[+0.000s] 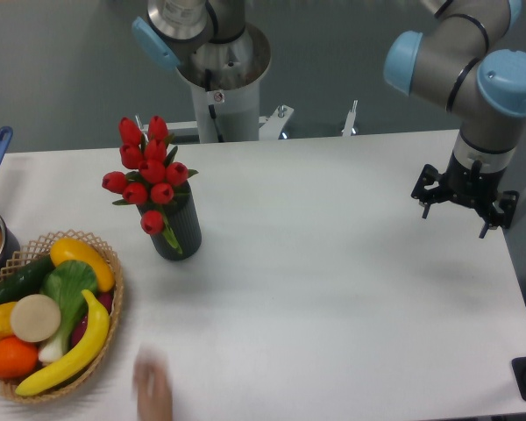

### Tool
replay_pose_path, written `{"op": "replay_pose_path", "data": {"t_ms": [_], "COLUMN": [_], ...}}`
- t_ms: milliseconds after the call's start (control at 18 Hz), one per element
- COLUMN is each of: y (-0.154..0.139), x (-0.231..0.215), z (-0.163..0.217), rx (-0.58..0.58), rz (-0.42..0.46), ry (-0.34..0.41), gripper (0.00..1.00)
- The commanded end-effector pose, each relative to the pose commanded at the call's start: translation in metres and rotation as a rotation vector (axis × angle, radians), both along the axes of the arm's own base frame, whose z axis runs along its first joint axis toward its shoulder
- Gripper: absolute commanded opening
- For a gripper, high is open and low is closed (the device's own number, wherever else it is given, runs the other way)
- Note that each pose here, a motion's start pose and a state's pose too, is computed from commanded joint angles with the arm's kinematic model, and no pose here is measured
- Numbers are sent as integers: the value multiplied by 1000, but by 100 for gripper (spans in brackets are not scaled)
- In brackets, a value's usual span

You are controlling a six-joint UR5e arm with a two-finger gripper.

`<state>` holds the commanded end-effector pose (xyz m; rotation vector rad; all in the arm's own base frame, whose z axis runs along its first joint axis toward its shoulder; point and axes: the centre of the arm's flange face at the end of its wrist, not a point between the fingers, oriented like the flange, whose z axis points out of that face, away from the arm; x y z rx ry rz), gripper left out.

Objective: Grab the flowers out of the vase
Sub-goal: 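Move the gripper from rest toward the red tulips in the vase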

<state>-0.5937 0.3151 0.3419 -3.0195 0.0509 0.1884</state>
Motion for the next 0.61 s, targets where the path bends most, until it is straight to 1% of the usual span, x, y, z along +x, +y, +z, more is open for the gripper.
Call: {"op": "replay_pose_path", "data": {"t_ms": [278, 389, 500, 611], "y": [-4, -4, -6, -8], "x": [9, 27, 51, 73], "z": [-2, -14, -6, -17], "rx": [-2, 0, 32, 83], "rz": [4, 0, -1, 3], "ry": [-25, -56, -65, -114], "gripper": [100, 100, 100, 100]}}
